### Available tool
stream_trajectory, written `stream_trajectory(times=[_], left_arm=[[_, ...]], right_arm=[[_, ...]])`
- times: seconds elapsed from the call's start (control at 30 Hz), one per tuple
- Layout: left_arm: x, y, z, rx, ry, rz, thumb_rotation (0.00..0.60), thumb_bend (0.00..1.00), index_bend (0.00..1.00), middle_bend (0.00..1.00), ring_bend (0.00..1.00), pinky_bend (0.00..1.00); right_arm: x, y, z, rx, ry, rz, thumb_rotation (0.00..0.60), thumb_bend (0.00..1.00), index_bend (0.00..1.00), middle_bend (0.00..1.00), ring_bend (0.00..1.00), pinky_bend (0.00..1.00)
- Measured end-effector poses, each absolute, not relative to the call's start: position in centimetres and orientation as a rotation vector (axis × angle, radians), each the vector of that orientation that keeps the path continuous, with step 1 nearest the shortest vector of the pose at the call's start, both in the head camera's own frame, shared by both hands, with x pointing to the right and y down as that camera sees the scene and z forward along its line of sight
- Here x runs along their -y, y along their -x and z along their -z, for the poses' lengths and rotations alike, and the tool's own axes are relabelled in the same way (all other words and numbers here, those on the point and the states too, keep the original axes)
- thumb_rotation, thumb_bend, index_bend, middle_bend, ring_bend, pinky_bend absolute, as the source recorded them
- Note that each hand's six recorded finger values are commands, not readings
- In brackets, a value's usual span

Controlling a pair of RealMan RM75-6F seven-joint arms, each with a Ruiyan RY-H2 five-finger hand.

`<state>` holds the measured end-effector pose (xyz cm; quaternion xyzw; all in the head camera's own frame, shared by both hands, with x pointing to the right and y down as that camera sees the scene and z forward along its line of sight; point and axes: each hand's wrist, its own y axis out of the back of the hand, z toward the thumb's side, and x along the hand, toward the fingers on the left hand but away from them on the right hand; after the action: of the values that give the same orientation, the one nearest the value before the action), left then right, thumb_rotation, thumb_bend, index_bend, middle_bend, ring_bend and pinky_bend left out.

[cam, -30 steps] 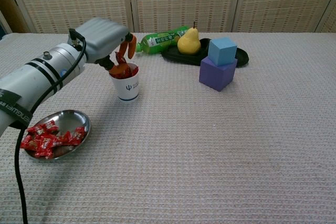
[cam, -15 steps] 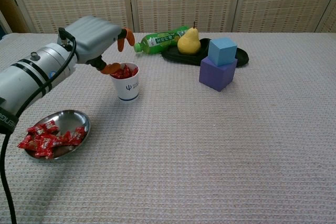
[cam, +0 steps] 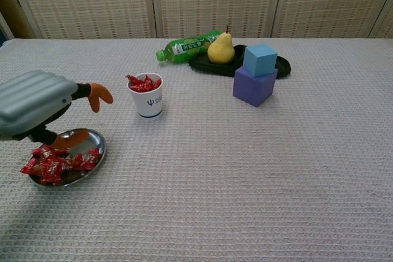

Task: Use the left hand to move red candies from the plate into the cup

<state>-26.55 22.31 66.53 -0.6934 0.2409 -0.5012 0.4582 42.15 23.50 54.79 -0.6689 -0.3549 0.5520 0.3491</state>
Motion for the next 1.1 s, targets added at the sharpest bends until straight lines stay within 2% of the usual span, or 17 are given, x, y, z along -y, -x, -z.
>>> stream_trajectory(times=[0.23, 0.5, 1.1], left_arm=[[-24.9, 30.0, -66.4, -0.552, 1.609, 1.285, 0.600, 0.38, 0.25, 0.34, 0.82, 1.00], [-26.7, 32.2, -68.2, -0.450, 1.526, 1.356, 0.600, 0.38, 0.28, 0.38, 0.82, 1.00], [-27.7, 33.4, -69.7, -0.353, 1.444, 1.389, 0.600, 0.38, 0.35, 0.41, 0.82, 1.00]], right_arm=[[-23.7, -41.8, -54.9, 0.901, 1.745, -1.422, 0.600, 0.00, 0.00, 0.00, 0.00, 0.00], [-23.9, -41.7, -54.8, 0.898, 1.746, -1.416, 0.600, 0.00, 0.00, 0.00, 0.00, 0.00], [-23.9, -41.6, -55.1, 0.887, 1.749, -1.425, 0.600, 0.00, 0.00, 0.00, 0.00, 0.00]])
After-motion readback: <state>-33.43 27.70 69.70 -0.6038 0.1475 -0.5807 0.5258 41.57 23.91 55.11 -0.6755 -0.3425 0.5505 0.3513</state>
